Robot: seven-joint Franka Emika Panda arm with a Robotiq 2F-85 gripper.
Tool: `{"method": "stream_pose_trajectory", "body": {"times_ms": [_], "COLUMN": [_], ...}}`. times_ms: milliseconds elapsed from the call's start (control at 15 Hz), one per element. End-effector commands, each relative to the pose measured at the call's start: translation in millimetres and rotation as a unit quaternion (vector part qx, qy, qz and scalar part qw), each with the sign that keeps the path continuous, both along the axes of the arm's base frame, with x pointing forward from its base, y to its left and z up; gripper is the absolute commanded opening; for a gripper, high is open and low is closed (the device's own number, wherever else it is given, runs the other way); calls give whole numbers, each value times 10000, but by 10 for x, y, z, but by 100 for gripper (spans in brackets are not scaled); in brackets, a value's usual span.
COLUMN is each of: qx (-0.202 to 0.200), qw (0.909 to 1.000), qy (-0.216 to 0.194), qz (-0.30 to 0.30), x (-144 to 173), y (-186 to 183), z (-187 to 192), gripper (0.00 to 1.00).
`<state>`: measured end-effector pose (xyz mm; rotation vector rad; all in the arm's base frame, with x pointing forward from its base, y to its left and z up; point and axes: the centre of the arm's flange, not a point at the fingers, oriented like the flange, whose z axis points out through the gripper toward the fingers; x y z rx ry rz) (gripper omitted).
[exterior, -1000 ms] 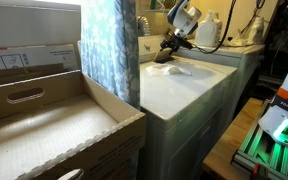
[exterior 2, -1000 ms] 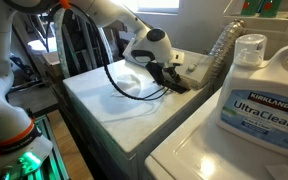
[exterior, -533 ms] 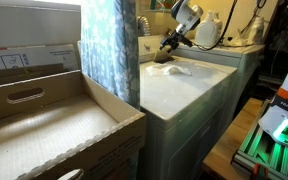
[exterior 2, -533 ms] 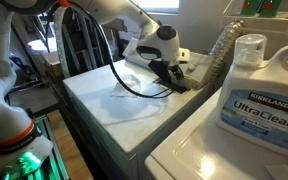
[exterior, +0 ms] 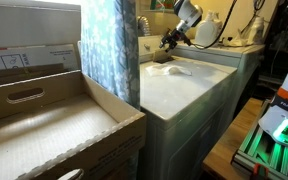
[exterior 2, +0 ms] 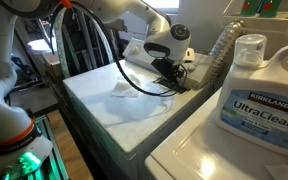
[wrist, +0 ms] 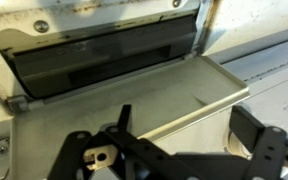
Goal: Lift up the cream cover on the top right corner of the dryer and pull out the gray object from inside the compartment
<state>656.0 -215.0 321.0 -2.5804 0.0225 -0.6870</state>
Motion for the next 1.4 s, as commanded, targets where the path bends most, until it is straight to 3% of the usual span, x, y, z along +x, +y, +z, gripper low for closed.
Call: {"method": "stream_pose_trajectory", "body": {"times_ms": [0, 267, 533, 800, 1067, 1333], "qx": [-171, -738, -1116, -1219, -1210, -1508], "qw": [9987, 9934, 9908, 9897, 9813, 9658], "qy": [332, 694, 654, 597, 1196, 1708], "qz": [360, 544, 393, -454, -897, -1237], "x": [114, 161, 243, 367, 374, 365], "y": [-93, -87, -53, -47, 94, 199], "z": [-152, -320, -328, -305, -322, -270], "gripper": [100, 100, 100, 100, 100, 100]}}
